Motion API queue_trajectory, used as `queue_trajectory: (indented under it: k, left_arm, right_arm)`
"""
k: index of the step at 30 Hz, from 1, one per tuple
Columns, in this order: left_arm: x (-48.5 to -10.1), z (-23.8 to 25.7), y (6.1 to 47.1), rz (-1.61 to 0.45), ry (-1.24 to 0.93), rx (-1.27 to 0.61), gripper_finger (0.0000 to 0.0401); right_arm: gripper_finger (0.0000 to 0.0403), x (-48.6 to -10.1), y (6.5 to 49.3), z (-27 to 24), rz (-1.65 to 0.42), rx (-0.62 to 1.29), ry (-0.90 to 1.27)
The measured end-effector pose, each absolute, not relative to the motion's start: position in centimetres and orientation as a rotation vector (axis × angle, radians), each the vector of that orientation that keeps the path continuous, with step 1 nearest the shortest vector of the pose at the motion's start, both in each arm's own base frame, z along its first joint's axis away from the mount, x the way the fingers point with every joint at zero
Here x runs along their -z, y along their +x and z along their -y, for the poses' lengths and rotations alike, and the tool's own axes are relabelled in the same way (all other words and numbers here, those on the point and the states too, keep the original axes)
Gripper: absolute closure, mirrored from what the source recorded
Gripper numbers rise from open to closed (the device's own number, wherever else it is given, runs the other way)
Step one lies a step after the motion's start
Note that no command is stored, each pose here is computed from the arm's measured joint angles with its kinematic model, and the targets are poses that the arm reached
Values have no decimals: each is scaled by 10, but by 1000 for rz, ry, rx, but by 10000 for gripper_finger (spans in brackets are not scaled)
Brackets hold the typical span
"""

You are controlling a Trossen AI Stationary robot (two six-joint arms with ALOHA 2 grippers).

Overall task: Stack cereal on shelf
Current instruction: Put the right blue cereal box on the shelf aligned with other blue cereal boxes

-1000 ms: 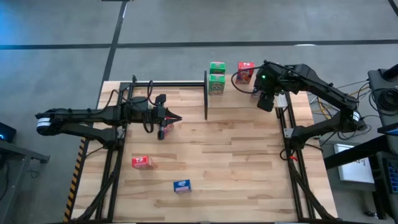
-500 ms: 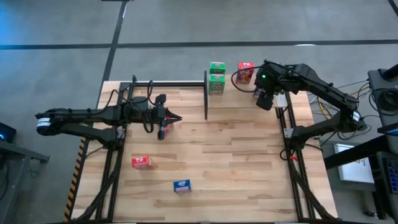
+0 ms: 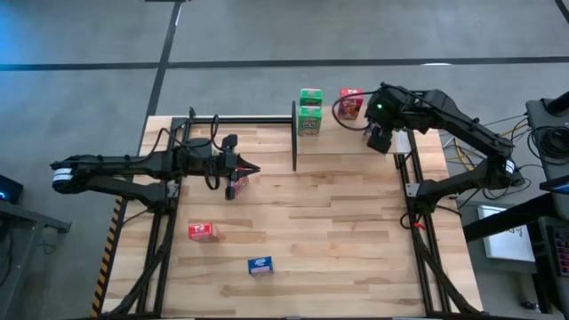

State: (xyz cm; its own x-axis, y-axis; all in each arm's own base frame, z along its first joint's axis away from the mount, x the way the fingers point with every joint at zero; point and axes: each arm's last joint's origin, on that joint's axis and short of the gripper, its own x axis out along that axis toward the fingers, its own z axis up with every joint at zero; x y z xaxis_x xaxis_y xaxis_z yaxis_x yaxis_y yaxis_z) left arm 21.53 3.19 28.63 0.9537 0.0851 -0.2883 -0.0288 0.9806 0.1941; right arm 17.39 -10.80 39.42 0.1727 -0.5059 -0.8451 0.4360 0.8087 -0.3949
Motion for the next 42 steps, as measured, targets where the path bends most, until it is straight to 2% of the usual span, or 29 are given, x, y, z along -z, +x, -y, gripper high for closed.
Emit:
queue_trajectory:
  k: [7, 12, 18, 25, 34, 42]
  left_arm:
    - [-286, -32, 215, -300, 189, -59, 394]
    - [-286, -32, 215, -300, 187, -58, 394]
    - [-286, -32, 215, -306, 167, -61, 394]
    - [-286, -32, 215, -305, 166, -59, 394]
    - [-286, -32, 215, -304, 174, -58, 394]
    - [-286, -32, 215, -303, 174, -58, 394]
  right_arm:
    - [182, -414, 171, 106, -1138, 699, -46]
    - [200, -423, 171, 101, -1029, 655, 127]
    - [247, -410, 177, 97, -1011, 693, 328]
    - [318, -387, 184, 87, -1081, 741, 439]
    - [388, -380, 184, 83, -1105, 827, 411]
    - [394, -372, 182, 87, -1136, 964, 299]
